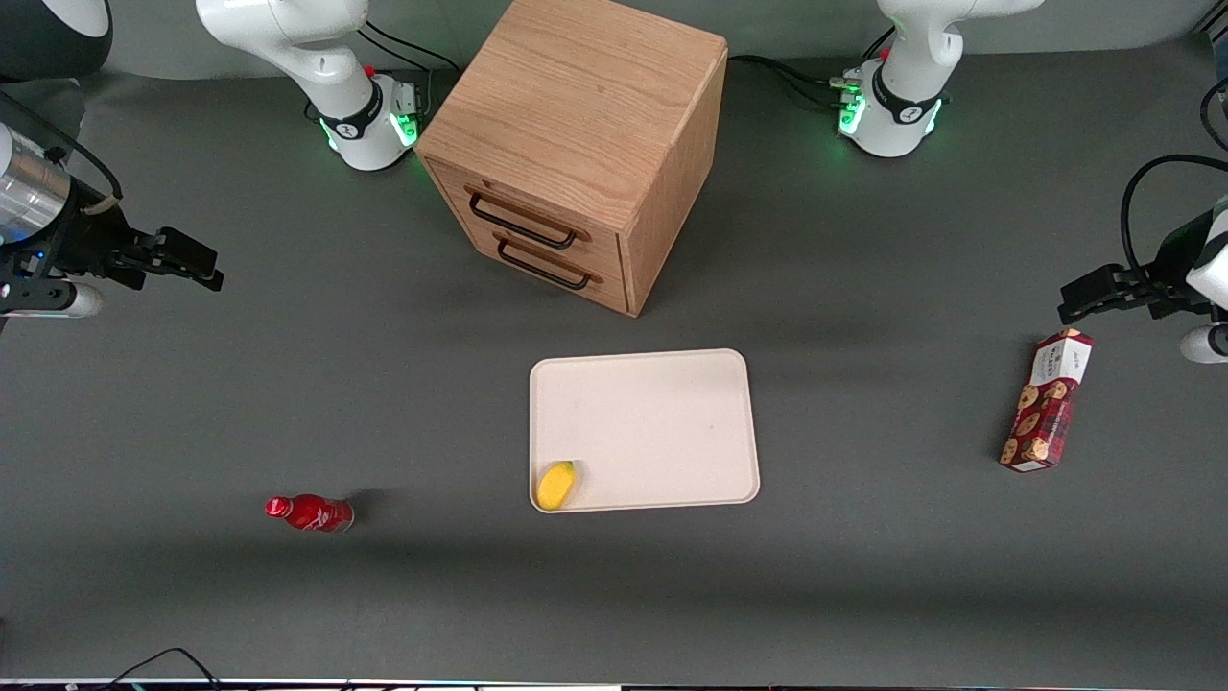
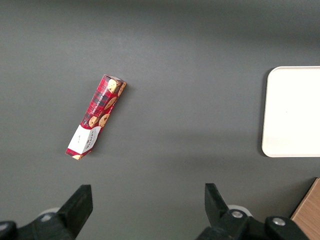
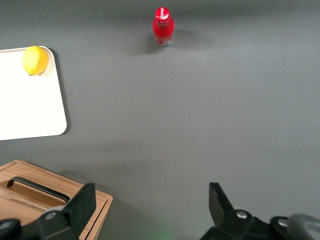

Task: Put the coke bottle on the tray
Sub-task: 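Move the right gripper down toward the red Coca-Cola bottle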

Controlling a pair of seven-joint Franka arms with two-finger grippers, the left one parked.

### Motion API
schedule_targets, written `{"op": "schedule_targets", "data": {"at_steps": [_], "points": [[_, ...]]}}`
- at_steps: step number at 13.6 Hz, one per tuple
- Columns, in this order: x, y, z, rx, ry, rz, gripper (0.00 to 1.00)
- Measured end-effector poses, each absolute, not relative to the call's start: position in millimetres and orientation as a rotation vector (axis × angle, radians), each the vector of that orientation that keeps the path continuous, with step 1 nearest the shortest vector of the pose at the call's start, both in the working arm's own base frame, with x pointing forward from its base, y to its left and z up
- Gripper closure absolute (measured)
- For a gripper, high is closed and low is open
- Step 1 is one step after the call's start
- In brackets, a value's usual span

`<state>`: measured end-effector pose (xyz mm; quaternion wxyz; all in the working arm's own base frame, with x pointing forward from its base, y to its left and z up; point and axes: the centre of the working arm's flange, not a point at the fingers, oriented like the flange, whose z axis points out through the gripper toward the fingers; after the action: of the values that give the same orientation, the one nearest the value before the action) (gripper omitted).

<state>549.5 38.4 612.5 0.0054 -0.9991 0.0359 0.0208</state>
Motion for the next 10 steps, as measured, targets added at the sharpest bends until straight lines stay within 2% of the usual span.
{"op": "schedule_targets", "data": {"at_steps": [5,7,10], "points": [[566,39,598,-3.126,0.117,0.045,0.0],[592,40,577,-3.13,0.12,0.061,0.0],[656,45,526,-3.139,0.124,0.065,0.0]]}}
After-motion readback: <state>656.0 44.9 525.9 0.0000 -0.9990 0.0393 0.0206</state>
